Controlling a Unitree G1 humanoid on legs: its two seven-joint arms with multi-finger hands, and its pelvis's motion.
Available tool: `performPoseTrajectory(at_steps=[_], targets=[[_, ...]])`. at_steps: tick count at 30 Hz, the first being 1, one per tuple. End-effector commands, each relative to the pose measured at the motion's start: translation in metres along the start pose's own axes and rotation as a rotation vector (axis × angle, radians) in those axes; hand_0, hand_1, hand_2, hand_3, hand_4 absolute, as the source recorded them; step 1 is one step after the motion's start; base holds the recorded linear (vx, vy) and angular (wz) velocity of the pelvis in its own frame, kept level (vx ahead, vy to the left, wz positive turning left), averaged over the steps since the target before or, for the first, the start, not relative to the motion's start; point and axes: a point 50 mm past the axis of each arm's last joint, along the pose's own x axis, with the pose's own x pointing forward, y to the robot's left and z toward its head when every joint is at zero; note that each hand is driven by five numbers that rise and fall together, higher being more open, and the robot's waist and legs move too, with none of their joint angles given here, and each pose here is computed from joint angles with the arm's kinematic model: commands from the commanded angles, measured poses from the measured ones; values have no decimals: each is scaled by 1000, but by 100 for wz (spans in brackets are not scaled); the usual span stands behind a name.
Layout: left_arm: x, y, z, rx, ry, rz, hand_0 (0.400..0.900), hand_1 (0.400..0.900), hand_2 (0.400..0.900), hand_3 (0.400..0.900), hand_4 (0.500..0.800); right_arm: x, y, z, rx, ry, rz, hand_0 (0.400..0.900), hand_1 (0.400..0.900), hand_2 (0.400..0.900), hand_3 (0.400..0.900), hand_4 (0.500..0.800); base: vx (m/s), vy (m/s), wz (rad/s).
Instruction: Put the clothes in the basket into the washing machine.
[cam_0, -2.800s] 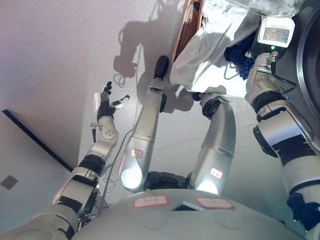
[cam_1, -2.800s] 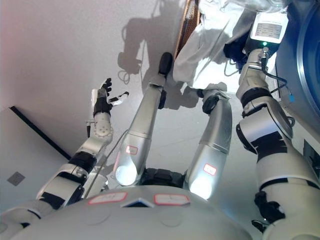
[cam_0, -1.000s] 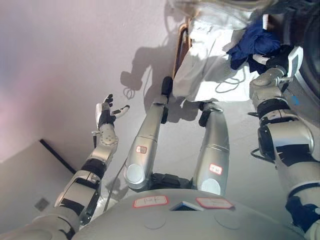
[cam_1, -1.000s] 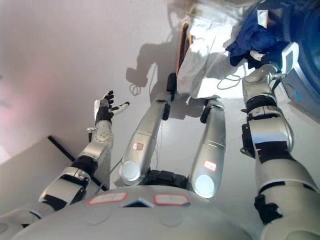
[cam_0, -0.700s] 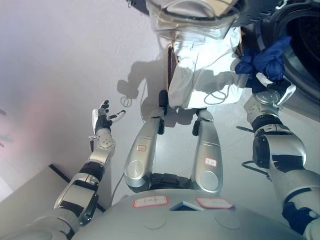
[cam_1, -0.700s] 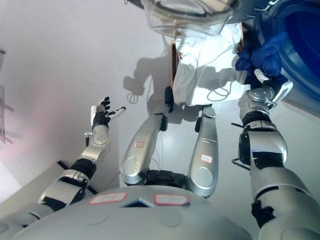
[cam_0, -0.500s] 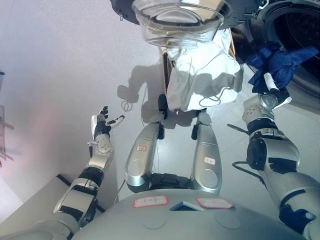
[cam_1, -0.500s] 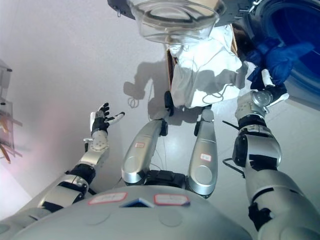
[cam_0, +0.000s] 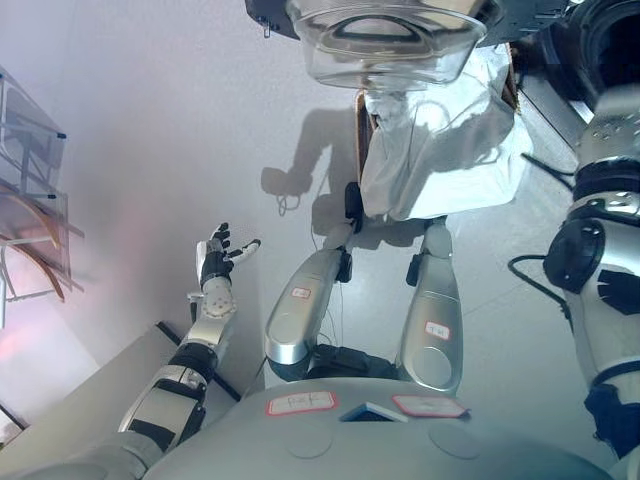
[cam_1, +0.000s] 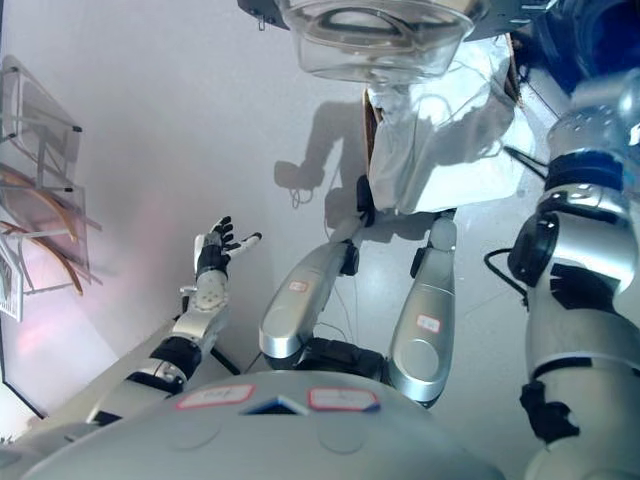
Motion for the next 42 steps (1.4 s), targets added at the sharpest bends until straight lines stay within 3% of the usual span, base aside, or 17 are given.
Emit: performPoseTrajectory(at_steps=[1,2,3,18,24,31,34,42], targets=[[-6,13,-19,25,43,49,900,900,900,900,800,5,19,71,9,-325,85,400,400,400,400,500,49,-53,12],[-6,13,-15,16,26,50,900,900,900,900,800,5,23,77,2,-345,91,520,520,520,520,572,43,-52,13],[-6,13,-16,18,28,50,900,900,900,900,800,6,23,79,-10,-349,87,900,900,900,900,800,42,-38,8],[-8,10,-21,-6,60,52,900,900,900,900,800,9,20,60,-62,-271,110,900,900,900,900,800,9,-3,-1],[-8,8,-23,-1,79,43,900,900,900,900,800,12,1,20,-183,-153,110,900,900,900,900,800,-5,4,-2],[-7,4,-30,52,122,15,900,900,900,900,800,2,-88,-78,-489,136,49,900,900,900,900,800,-18,-35,-2],[-7,3,-32,62,139,12,900,900,900,900,800,-18,-143,-118,-631,251,28,900,900,900,900,800,-26,-42,5],[-6,23,-48,81,229,66,900,900,900,900,800,-75,-272,-164,-1012,536,28,900,900,900,900,800,5,-28,2]])
